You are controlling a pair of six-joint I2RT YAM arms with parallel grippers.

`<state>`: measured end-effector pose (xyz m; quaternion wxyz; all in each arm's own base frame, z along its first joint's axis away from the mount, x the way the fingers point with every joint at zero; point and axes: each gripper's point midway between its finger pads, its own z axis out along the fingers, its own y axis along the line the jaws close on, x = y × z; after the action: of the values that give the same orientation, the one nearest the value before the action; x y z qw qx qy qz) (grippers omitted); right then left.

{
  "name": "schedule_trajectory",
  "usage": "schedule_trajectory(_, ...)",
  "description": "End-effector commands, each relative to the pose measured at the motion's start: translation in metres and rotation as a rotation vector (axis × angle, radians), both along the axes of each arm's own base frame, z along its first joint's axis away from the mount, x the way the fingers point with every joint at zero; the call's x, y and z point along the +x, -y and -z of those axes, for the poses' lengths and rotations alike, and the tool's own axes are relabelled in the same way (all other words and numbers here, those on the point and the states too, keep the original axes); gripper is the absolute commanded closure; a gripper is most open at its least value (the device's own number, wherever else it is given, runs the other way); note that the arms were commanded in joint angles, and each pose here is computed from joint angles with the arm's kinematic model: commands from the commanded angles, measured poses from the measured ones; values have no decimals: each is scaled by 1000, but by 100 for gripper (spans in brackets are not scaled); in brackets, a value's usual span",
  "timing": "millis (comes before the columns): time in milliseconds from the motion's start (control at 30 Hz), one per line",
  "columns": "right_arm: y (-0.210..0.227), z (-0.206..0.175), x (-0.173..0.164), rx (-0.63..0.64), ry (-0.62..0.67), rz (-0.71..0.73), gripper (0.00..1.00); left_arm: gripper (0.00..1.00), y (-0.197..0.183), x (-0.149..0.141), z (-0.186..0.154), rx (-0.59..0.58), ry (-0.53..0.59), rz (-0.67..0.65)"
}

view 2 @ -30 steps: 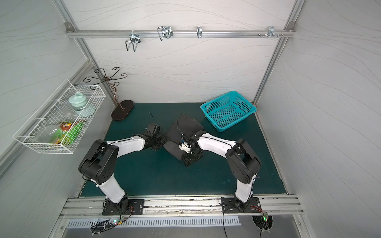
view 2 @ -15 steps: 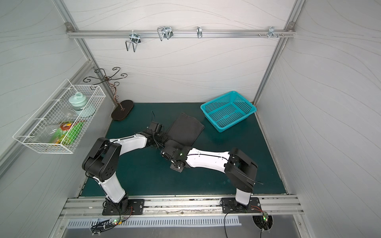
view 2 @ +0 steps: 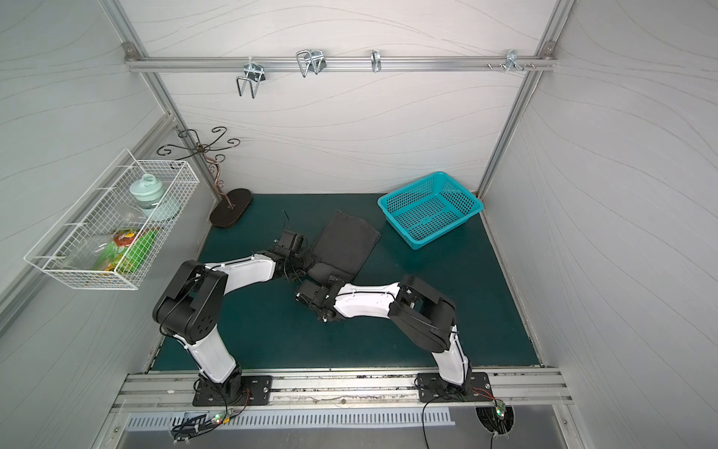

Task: Roll up the long pants
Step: Roll the long pant at the center of the board.

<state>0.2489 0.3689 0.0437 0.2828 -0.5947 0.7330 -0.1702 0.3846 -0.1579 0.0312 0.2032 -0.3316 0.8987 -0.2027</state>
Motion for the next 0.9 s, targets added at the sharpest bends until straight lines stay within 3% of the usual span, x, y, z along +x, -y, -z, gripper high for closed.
schedule_trajectory(0, -4, 22, 17, -8, -6, 14, 15, 100, -2, -30, 14, 21, -94, 40)
schedule_trajectory(233, 5, 33, 38, -30, -3, 50, 17, 100, 0, -36, 17, 3, -104, 52)
schedule_trajectory(467, 8, 34, 59, -71, 79, 50, 17, 100, 5, -37, 17, -15, -106, 76)
schedule_trajectory(867, 1, 2, 44, -101, 246, -4, 14, 100, 10, -33, 21, -29, -115, 89)
